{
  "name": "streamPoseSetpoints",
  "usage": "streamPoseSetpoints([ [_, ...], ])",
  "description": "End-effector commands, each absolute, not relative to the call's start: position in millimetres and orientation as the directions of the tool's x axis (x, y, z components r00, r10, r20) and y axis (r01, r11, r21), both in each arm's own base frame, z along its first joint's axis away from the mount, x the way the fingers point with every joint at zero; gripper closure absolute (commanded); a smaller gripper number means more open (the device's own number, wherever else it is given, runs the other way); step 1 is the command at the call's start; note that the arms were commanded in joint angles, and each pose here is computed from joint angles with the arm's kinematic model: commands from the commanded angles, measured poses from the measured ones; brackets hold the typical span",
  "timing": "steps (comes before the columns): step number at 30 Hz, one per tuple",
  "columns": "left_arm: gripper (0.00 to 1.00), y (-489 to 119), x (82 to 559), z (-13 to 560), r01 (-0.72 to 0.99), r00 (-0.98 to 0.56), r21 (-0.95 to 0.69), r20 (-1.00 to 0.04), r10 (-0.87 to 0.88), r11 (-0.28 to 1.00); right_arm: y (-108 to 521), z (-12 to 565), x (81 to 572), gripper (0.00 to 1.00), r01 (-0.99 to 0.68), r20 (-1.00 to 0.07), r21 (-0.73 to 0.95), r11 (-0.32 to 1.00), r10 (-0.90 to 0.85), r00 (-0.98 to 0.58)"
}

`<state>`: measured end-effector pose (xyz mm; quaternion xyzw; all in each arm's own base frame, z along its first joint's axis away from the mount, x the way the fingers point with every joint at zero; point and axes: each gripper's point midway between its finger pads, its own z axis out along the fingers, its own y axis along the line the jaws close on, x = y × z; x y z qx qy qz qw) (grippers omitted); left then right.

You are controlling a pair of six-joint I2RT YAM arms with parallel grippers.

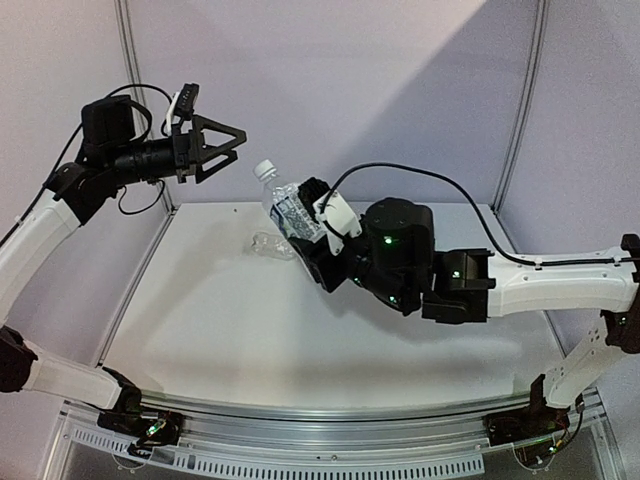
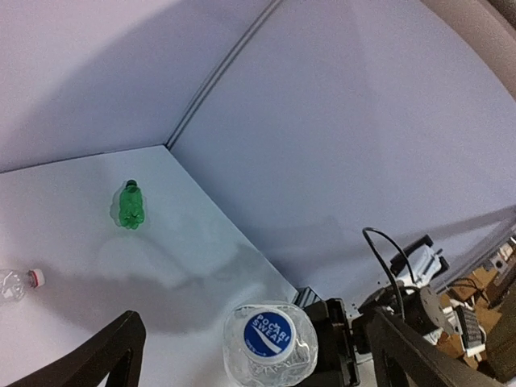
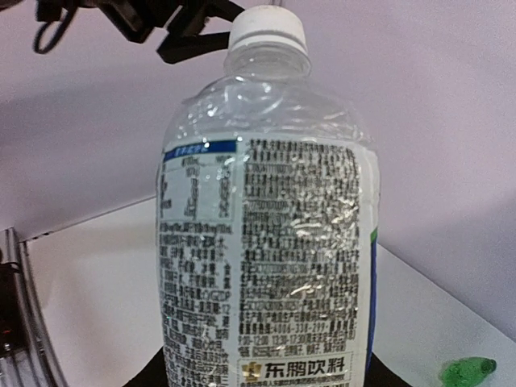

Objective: Unscrew the bottle caps
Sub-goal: Unscrew the bottle cap from the plastic bottle.

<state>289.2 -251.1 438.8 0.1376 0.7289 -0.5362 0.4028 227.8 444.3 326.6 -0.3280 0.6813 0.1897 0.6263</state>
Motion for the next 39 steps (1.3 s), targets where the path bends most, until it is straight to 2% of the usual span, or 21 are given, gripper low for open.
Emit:
streamPoseSetpoints([
  [1, 0.01, -259.8, 259.0, 462.7, 0.793, -0.548, -0.567, -0.824, -0.143, 0.225, 440.1, 364.6, 201.9, 1.0, -0.818, -0.999, 0.045, 0.574, 0.024, -0.038],
  [3, 0.01, -262.4, 252.4, 467.0, 0.82, -0.529, -0.546, -0.837, -0.14, 0.171, 436.0, 371.4, 197.6, 1.0, -0.84, -0.992, 0.12, 0.529, 0.088, -0.086],
  [8, 0.02, -267.9, 243.2, 466.8, 0.84, -0.523, -0.536, -0.841, -0.137, 0.086, 436.9, 382.9, 190.4, 1.0, -0.874, -0.982, 0.173, 0.454, 0.143, -0.121],
  [17, 0.03, -277.3, 239.3, 460.2, 0.843, -0.526, -0.535, -0.842, -0.12, 0.06, 450.2, 386.8, 186.6, 1.0, -0.9, -0.977, 0.203, 0.386, 0.145, -0.158],
  [26, 0.13, -288.1, 238.3, 458.5, 0.846, -0.524, -0.531, -0.844, -0.115, 0.044, 460.1, 385.0, 185.9, 1.0, -0.906, -0.973, 0.222, 0.36, 0.138, -0.184],
  [31, 0.26, -292.2, 237.1, 457.0, 0.846, -0.526, -0.533, -0.843, -0.11, 0.036, 461.4, 383.6, 188.1, 1.0, -0.904, -0.974, 0.222, 0.365, 0.132, -0.186],
  [39, 0.63, -296.0, 240.9, 450.9, 0.834, -0.544, -0.55, -0.833, -0.104, 0.045, 465.5, 383.1, 183.5, 1.0, -0.919, -0.976, 0.215, 0.33, 0.111, -0.188],
])
